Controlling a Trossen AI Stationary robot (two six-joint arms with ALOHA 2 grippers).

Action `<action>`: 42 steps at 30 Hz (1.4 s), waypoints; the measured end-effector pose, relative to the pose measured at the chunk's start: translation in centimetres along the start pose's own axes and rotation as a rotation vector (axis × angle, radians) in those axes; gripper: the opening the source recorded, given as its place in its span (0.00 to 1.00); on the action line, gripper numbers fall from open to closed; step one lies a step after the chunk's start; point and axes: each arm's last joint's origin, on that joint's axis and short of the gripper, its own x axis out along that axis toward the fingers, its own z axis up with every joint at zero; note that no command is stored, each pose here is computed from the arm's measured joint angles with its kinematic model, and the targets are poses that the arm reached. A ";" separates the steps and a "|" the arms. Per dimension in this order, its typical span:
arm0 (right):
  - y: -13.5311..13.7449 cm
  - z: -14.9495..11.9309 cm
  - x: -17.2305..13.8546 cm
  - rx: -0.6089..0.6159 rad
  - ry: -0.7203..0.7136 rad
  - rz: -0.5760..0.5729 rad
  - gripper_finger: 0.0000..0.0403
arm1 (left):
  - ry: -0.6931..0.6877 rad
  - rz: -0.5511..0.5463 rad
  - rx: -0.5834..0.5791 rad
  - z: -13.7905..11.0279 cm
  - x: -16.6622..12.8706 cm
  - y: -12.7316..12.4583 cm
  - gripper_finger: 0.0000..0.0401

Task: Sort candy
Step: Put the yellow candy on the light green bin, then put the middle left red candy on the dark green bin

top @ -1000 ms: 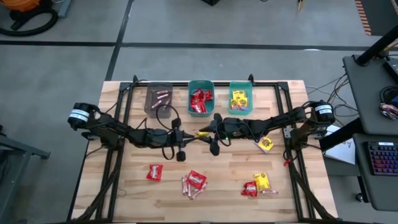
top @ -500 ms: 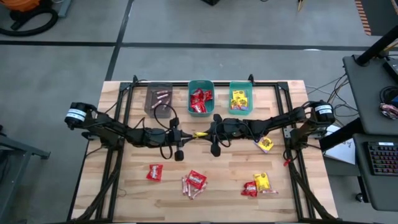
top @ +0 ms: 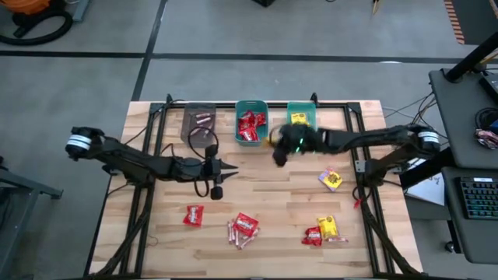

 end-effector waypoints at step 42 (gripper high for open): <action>-16.6 6.2 -0.5 0.327 0.295 -0.371 0.41 | 0.190 0.002 -0.189 0.0 -4.7 1.3 0.15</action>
